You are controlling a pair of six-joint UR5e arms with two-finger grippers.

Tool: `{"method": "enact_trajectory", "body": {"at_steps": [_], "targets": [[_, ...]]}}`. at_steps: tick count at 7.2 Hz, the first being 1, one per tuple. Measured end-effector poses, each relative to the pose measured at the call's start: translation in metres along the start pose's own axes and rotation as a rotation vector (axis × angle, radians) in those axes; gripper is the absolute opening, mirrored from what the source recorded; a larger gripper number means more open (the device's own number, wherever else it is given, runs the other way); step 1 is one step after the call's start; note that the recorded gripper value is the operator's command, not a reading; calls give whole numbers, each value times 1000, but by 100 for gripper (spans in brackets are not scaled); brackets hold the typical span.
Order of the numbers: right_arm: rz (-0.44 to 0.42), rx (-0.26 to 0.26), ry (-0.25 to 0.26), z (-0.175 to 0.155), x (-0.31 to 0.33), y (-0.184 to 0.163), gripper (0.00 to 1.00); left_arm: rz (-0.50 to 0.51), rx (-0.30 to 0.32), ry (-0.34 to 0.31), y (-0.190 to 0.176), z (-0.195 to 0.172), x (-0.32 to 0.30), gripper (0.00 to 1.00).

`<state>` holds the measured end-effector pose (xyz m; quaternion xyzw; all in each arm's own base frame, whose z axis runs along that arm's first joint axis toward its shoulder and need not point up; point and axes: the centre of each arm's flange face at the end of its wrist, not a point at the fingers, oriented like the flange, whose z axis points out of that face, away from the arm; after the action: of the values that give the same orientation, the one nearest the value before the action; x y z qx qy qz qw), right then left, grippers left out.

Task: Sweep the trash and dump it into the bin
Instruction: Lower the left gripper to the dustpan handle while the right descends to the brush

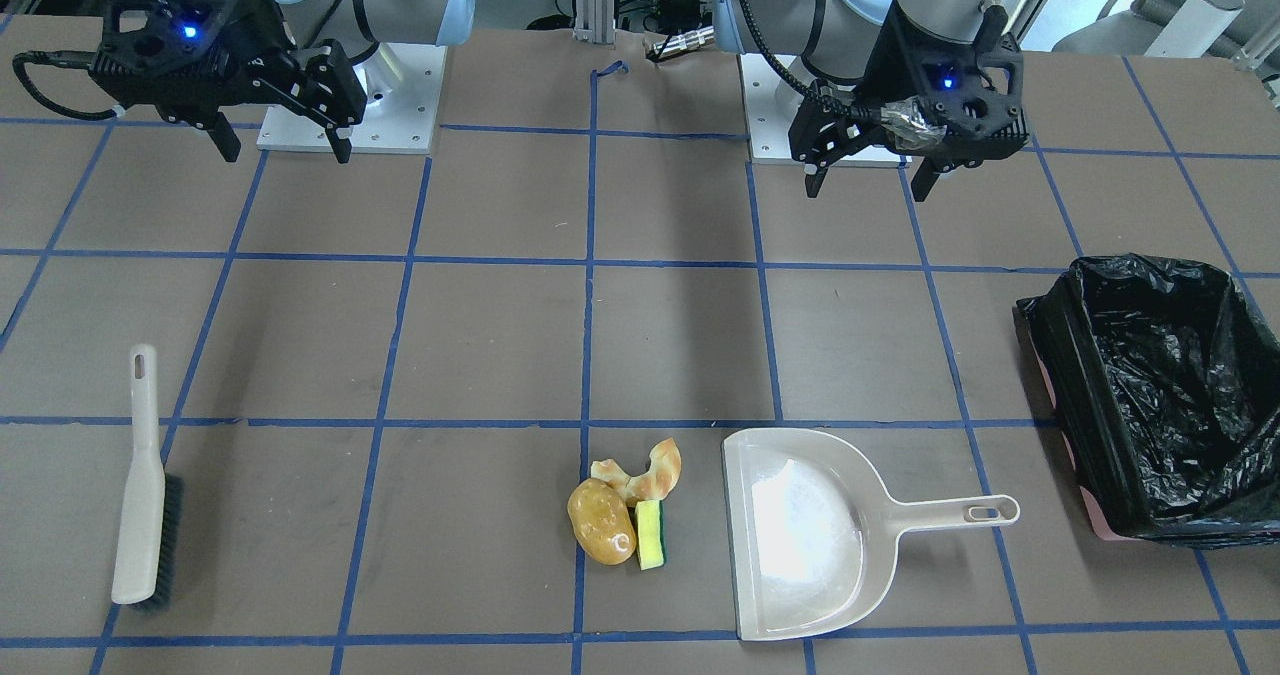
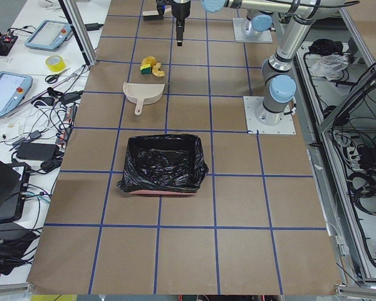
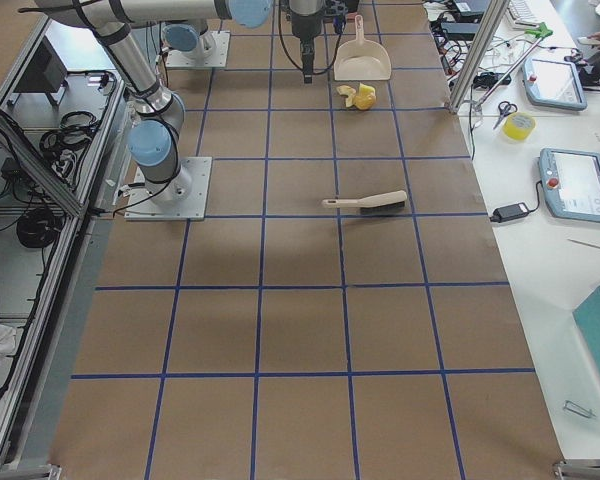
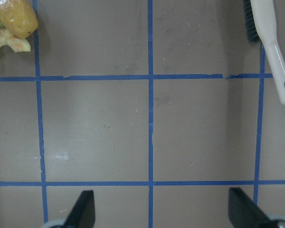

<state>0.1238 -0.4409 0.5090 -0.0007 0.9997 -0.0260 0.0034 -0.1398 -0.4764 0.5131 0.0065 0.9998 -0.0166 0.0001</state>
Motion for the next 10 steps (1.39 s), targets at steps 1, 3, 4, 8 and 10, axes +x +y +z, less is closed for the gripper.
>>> {"method": "enact_trajectory", "body": {"at_steps": [1,3,4,8,10], "targets": [[-1,-2,0,1,0,0,100,0,-1,0,0,0,0,100],[-6,10,-2,0,0,-1,100,0,-2,0,0,1,0,100],[-12,12,3,0,1,-2,100,1,-3,0,-1,1,0,100],[-106,9,14,3,43,-12,100,70,-22,4,-21,28,-20,100],[-219,-3,14,9,123,-22,100,114,-48,11,-37,64,-71,100]]}}
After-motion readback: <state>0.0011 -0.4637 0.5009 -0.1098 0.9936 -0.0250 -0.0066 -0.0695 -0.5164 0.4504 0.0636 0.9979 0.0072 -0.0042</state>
